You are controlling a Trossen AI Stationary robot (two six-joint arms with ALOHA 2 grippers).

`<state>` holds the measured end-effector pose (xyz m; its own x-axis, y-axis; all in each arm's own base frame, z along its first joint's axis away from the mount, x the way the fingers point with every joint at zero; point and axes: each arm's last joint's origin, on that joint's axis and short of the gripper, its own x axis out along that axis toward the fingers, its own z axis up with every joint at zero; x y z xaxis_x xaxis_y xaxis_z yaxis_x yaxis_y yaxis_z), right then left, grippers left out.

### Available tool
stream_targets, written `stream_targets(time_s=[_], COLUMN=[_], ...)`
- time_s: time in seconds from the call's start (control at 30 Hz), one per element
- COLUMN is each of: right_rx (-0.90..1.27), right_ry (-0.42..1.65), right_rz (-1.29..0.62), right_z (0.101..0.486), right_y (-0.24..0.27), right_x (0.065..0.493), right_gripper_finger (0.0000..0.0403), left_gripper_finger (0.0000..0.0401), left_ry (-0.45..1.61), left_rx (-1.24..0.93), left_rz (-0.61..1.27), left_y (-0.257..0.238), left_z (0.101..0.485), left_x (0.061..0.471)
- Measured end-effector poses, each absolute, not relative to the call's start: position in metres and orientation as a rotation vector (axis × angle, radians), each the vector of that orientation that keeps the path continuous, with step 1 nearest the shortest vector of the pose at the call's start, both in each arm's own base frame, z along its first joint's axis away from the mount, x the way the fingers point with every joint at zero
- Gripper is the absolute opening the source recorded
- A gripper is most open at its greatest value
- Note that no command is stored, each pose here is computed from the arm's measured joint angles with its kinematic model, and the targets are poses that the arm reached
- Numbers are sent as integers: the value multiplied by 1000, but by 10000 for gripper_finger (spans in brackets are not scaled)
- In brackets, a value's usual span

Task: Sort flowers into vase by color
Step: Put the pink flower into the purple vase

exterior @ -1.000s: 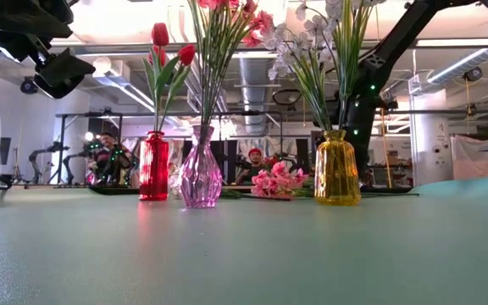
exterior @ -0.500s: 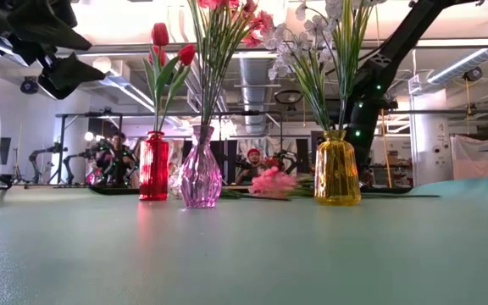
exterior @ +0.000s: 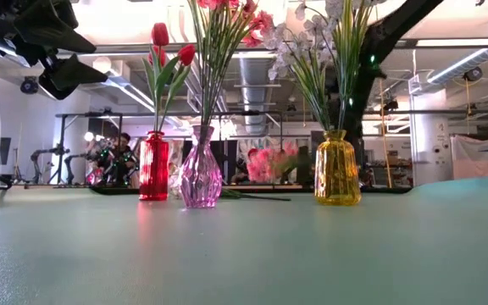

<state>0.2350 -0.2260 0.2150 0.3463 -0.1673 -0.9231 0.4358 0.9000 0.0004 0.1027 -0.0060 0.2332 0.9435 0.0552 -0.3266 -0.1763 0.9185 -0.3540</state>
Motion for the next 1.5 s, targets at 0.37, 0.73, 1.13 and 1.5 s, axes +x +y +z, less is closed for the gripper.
stream_targets(time_s=[0.37, 0.73, 1.13, 1.5], right_rx=[109, -77, -168, -237], right_ry=[881, 404, 52, -138], right_rz=[-586, -687, -413, -356], right_z=[315, 449, 529, 554], right_y=[-221, -197, -109, -38], right_x=[225, 206, 203, 217], right_gripper_finger=[12, 12, 12, 12], left_gripper_finger=[249, 249, 249, 249], left_ry=[307, 279, 234, 228], left_rx=[-394, -401, -395, -383], left_rz=[120, 187, 182, 141], left_y=[-6, -4, -4, -6], left_z=[234, 235, 240, 241], left_x=[103, 103, 105, 110])
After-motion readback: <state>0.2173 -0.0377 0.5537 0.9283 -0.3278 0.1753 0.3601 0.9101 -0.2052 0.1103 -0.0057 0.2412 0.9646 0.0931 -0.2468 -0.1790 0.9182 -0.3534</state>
